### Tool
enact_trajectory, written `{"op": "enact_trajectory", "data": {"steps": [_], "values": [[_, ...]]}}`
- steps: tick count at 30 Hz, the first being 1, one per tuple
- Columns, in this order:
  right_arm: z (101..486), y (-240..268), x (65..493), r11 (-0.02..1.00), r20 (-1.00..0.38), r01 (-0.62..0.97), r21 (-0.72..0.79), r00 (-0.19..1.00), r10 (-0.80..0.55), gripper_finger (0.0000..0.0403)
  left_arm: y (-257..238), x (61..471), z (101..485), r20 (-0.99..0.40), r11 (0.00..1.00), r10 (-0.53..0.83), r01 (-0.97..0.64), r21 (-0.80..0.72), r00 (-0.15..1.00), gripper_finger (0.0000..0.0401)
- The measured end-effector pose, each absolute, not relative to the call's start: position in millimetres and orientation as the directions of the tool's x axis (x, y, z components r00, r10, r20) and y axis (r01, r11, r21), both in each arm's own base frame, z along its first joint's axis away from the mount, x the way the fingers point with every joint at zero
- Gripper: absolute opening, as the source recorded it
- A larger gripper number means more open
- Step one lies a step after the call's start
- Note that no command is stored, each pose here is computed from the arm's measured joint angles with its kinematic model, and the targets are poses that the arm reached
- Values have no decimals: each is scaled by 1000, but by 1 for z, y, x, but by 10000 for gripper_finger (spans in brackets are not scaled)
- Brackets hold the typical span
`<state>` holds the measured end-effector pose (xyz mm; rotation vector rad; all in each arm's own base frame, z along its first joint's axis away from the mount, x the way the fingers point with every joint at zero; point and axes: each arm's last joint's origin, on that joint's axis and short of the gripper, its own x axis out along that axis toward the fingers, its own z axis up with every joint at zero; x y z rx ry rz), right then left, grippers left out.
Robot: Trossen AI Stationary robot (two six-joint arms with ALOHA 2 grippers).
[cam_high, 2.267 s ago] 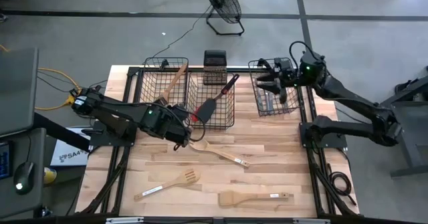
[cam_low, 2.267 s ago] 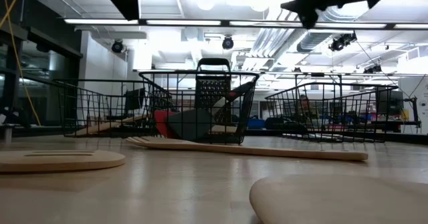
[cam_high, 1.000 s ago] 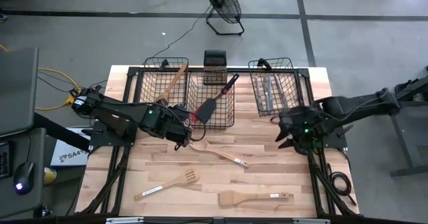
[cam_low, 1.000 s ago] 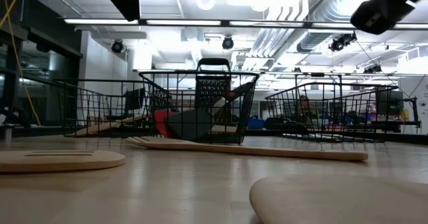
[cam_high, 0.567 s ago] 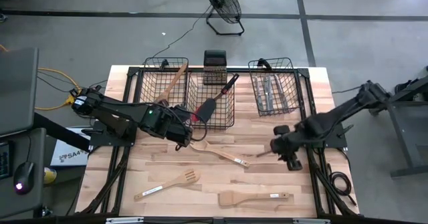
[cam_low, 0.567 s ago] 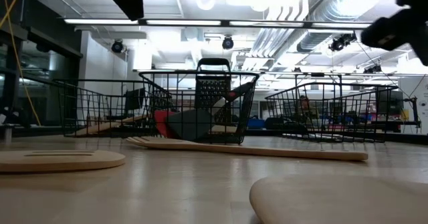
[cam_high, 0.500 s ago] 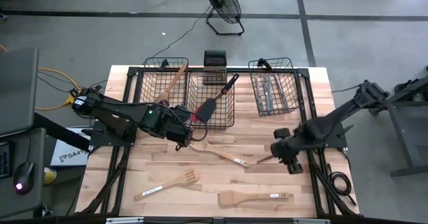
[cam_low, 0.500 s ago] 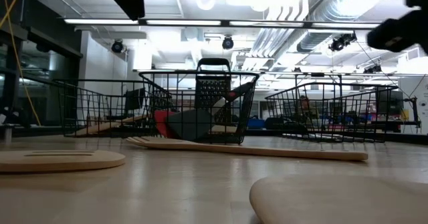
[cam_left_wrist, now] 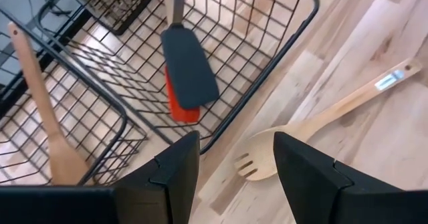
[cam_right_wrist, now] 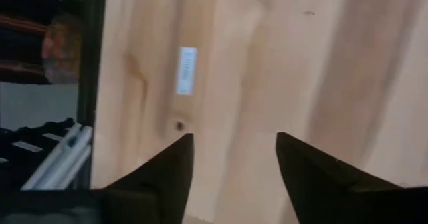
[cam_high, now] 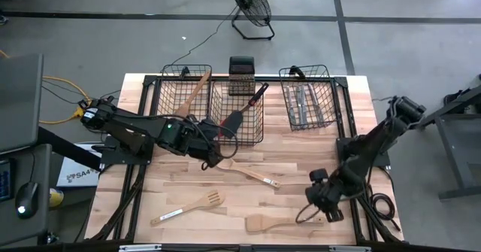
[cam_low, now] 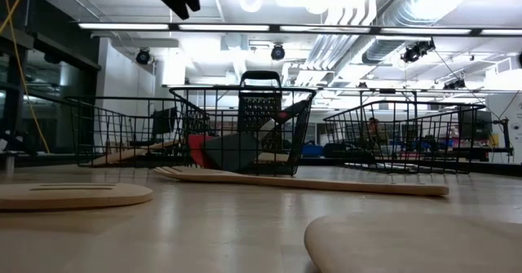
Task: Pick & Place Kitchen Items
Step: Put the light brown wooden spatula into the left wire basket
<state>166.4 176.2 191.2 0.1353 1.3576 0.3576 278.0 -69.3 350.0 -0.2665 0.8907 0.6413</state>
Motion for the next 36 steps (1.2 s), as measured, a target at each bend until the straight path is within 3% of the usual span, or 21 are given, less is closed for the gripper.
{"op": "enact_trajectory", "data": {"steps": [4,13,27,36], "values": [[176,199,162,933,-927,-167,318,152,343,230,-70,279,351,-785,784,403,-620,30,471,186],[149,230,144,950,-944,-102,297,119,308,227,-71,280,350,-795,791,375,-612,7,476,186],[135,245,144,967,-948,-86,240,196,253,227,-70,280,350,-795,801,377,-598,22,475,186],[119,262,139,987,-954,-132,92,271,126,227,-70,280,351,-793,805,381,-593,32,475,186]]}}
